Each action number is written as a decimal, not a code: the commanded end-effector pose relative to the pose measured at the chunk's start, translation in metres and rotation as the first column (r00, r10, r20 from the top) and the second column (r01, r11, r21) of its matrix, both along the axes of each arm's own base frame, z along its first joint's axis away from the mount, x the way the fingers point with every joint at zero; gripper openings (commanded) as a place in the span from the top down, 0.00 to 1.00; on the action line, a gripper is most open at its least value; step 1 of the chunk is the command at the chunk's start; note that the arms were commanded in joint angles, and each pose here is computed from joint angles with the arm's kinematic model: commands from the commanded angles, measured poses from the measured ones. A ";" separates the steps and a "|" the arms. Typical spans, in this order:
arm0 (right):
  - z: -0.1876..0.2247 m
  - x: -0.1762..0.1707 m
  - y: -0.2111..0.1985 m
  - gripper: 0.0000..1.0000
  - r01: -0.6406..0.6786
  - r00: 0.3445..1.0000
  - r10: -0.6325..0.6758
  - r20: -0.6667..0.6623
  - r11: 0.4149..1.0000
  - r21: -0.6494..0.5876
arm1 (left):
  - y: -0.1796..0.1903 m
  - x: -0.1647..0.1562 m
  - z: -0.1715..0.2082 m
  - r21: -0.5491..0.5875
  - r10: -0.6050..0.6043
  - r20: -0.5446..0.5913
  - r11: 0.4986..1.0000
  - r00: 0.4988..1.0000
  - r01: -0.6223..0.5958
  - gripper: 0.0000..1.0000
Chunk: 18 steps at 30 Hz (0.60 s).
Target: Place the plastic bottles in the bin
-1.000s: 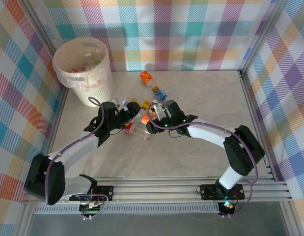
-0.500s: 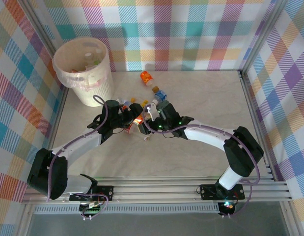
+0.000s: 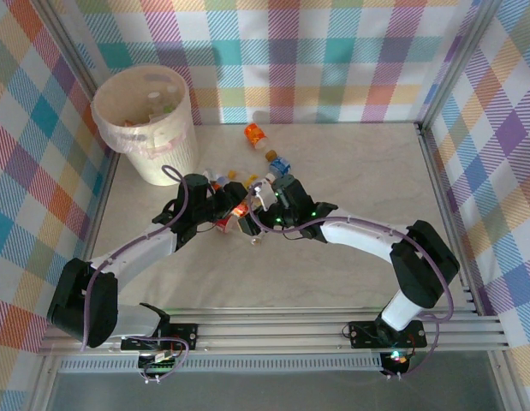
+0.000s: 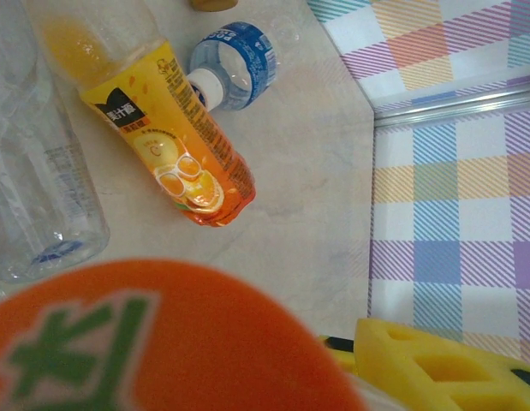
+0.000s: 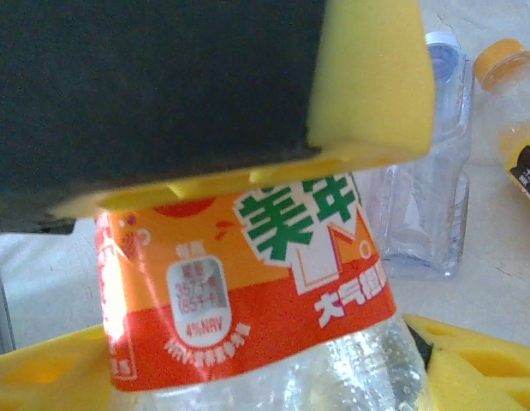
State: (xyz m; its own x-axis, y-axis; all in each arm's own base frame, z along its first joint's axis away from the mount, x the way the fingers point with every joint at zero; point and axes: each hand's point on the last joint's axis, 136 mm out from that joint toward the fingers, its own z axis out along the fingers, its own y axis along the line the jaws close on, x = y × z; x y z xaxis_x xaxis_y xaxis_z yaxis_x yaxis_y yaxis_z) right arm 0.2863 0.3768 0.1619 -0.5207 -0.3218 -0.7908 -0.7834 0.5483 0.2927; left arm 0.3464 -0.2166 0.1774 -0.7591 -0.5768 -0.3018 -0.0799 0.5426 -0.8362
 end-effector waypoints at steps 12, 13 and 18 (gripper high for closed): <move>0.064 -0.004 -0.020 0.00 -0.033 0.967 0.043 0.253 0.999 -0.041 | 0.031 0.009 0.042 0.154 0.098 0.111 0.981 0.989 -0.114 0.51; 0.069 -0.005 -0.023 0.00 -0.029 0.962 0.040 0.272 0.999 -0.045 | 0.035 0.011 0.044 0.168 0.120 0.115 0.976 0.986 -0.138 0.51; 0.087 0.000 -0.040 0.00 0.031 0.932 -0.007 0.362 0.998 -0.060 | 0.052 0.023 0.070 0.211 0.185 0.185 0.952 0.965 -0.223 0.51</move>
State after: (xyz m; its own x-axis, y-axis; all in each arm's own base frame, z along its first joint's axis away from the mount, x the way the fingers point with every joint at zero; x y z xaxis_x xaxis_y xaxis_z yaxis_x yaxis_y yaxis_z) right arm 0.2839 0.3465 0.2369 -0.2743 -0.3476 -0.8966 -0.8340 0.5501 0.0420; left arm 0.3626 -0.1804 0.2202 -0.6324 -0.6123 -0.4744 -0.0974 0.6704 -0.7355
